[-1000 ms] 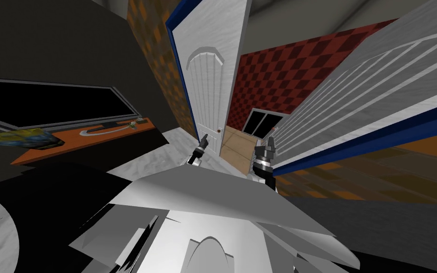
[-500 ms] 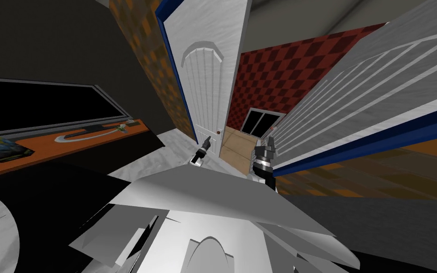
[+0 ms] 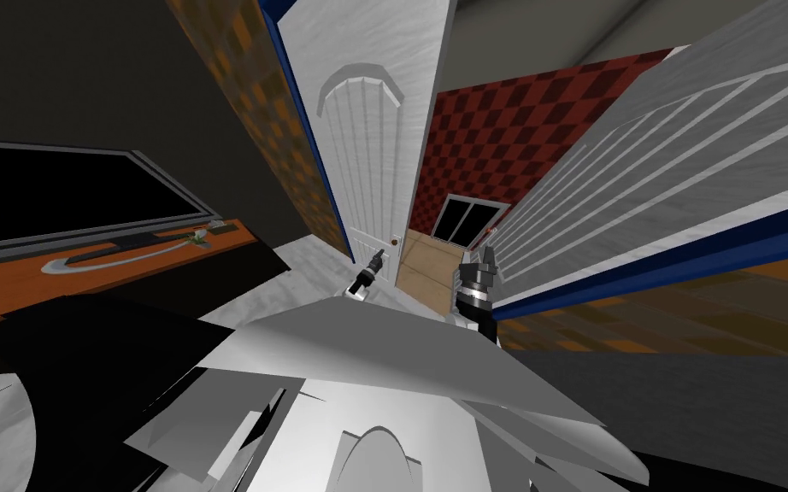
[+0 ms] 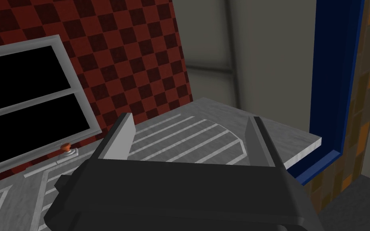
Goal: Push the door open
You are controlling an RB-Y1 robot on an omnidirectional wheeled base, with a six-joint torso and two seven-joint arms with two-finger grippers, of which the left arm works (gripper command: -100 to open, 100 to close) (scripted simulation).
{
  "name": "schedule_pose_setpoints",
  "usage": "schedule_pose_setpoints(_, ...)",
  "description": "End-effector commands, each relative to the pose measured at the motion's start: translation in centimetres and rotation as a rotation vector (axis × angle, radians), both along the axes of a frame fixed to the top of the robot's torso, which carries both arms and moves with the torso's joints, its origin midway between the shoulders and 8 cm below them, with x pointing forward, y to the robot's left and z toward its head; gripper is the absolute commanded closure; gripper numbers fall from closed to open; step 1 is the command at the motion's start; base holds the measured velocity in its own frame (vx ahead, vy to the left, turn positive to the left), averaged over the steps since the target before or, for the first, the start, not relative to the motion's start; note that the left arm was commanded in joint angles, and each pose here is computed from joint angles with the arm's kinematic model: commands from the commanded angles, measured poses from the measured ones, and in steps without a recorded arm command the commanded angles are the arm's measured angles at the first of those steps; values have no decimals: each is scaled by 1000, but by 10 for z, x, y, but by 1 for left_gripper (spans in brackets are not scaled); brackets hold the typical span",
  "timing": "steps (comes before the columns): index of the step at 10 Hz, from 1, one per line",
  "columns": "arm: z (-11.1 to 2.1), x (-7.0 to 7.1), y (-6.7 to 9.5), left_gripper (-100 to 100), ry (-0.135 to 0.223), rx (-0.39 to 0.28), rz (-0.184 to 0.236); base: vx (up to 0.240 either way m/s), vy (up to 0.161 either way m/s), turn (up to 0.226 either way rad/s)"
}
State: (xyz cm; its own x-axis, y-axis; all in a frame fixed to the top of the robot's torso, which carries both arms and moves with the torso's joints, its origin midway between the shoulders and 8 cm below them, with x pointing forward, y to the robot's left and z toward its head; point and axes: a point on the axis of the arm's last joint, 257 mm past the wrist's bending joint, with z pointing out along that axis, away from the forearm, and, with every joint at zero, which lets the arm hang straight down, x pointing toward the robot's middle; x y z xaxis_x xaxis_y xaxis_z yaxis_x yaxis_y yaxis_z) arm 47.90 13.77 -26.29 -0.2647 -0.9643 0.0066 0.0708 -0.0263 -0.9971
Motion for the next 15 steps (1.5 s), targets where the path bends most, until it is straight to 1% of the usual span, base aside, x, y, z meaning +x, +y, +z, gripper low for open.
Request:
schedule_pose_setpoints(1,-11,3,-4,-100,20,7,-11,90,61,-56)
schedule_pose_setpoints(2,-15,3,-7,-100,31,11,-17,77,64,-81)
schedule_pose_setpoints(3,-23,4,-11,-100,47,18,-27,102,79,-75)
schedule_pose_setpoints(4,-26,4,-12,-100,54,21,-31,100,71,-59)
schedule_pose_setpoints(5,-32,5,-15,-100,68,26,-38,100,80,-58)
schedule_pose_setpoints(6,-29,4,-15,-100,60,23,-34,46,40,-15)
schedule_pose_setpoints(8,-31,7,-14,-100,62,23,-30,131,-8,-25)
schedule_pose_setpoints(12,-32,15,-12,-100,64,22,-17,190,-81,-30)
schedule_pose_setpoints(14,-33,18,-11,-100,65,21,-12,183,-26,-28)
schedule_pose_setpoints(15,-33,17,-12,-100,65,21,-14,71,-5,-3)
